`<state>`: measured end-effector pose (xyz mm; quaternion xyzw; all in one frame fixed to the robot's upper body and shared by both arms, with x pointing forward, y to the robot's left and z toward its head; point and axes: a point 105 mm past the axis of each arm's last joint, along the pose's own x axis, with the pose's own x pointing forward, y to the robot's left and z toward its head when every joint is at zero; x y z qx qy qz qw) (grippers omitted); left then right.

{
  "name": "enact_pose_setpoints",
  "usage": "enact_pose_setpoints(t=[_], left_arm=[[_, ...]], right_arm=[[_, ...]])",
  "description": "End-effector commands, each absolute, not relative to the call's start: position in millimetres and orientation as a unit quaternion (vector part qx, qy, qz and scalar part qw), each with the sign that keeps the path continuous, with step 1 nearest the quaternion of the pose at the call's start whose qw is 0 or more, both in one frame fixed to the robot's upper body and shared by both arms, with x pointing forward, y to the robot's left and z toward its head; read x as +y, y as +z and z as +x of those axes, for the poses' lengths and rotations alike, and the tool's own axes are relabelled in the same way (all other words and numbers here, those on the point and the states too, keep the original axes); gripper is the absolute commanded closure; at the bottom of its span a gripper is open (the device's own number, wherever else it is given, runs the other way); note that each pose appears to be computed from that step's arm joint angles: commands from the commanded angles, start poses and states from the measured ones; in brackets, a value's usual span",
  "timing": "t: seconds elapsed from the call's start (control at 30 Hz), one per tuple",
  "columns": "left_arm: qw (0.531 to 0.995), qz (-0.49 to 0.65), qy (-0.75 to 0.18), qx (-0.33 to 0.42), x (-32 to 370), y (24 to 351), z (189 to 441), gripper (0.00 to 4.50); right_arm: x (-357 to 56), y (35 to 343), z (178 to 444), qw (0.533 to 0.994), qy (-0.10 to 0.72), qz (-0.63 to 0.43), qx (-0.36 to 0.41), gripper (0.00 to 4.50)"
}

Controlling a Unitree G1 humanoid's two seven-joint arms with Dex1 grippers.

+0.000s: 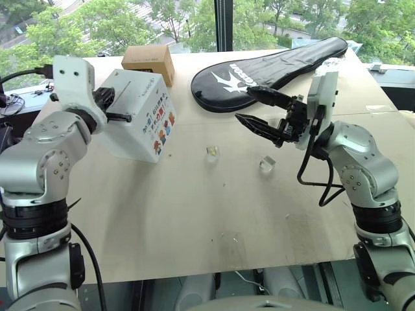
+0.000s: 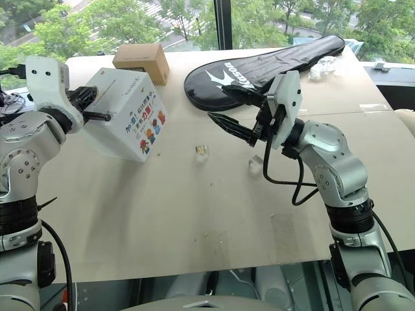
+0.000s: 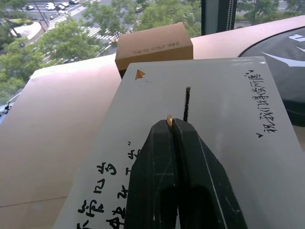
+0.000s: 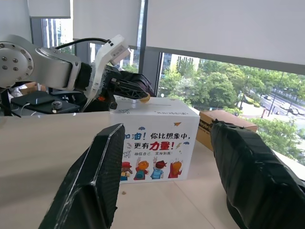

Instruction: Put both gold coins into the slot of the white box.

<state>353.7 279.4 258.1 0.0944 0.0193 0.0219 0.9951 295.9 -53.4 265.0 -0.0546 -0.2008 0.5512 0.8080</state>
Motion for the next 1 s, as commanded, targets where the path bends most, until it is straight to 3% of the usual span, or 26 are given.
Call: enact_pose_setpoints(t=[0.03,0.4,0.67,0.77,0.97,1.0], left_arm=[[0.996,0.083,0.008,0.033,279,254,354,4.5],[0.996,0.078,-0.032,0.043,261,247,356,4.5],[0.995,0.081,-0.01,0.057,271,241,354,4.5],[0.995,0.084,-0.001,0.047,273,244,354,3.64],[0.993,0.112,0.035,-0.03,283,267,356,0.83],[0.993,0.1,0.029,-0.052,281,273,355,0.52]], right_arm=[[-57,281,291,0.802,0.546,-0.064,-0.234,1.47],[-57,283,291,0.805,0.54,-0.061,-0.238,1.47],[-56,278,289,0.804,0.547,-0.06,-0.223,1.47],[-55,279,289,0.803,0.549,-0.061,-0.224,1.43],[-56,279,288,0.803,0.549,-0.061,-0.224,1.43],[-56,278,289,0.805,0.548,-0.06,-0.221,1.43]])
